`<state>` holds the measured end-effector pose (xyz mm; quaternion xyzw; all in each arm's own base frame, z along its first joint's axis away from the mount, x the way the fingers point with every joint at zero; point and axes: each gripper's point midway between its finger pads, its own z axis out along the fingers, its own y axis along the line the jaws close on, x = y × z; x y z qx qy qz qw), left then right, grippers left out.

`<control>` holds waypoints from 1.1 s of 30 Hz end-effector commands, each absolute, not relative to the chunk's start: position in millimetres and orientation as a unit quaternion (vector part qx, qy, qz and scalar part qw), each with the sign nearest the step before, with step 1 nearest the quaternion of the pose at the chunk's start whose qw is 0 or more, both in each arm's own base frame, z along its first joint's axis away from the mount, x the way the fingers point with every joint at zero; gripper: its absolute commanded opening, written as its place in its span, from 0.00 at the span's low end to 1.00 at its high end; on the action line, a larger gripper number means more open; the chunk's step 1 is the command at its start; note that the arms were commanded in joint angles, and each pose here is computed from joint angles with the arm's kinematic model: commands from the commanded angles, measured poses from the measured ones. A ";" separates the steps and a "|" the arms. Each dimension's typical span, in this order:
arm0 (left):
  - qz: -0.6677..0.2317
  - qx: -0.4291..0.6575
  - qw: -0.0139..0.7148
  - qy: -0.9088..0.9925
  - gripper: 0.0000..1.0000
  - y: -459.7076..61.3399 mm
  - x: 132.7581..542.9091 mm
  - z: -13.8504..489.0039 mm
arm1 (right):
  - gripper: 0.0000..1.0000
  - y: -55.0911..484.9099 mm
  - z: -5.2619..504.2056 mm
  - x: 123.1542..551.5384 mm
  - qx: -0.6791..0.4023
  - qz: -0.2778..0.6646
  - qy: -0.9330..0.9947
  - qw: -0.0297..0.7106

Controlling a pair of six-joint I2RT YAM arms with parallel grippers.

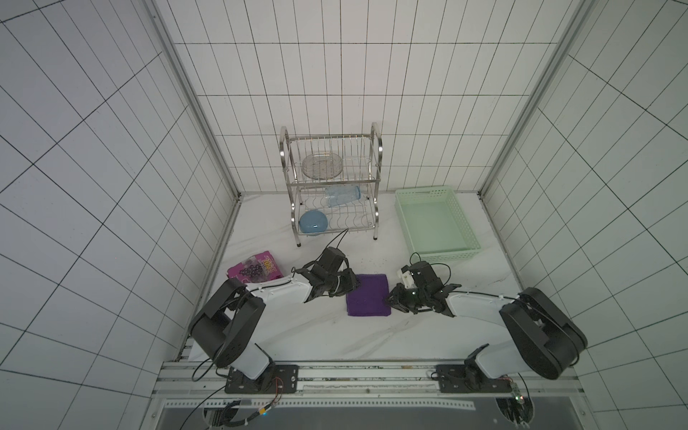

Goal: Fold the square dishcloth
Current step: Smooth out the cleaning item at the center of the board.

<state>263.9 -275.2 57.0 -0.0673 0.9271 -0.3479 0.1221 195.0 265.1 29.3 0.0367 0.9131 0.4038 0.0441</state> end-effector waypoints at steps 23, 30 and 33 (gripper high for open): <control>-0.313 -0.110 0.091 0.939 0.24 -255.5 250.2 7.2 | 0.17 282.2 56.3 197.1 0.032 0.447 0.891 0.067; -0.315 -0.115 0.090 0.938 0.24 -257.0 251.4 4.2 | 0.15 300.2 46.2 184.5 0.019 0.459 0.887 0.036; -0.317 -0.116 0.090 0.937 0.24 -257.3 251.2 4.2 | 0.15 297.3 36.4 180.2 0.026 0.453 0.891 0.028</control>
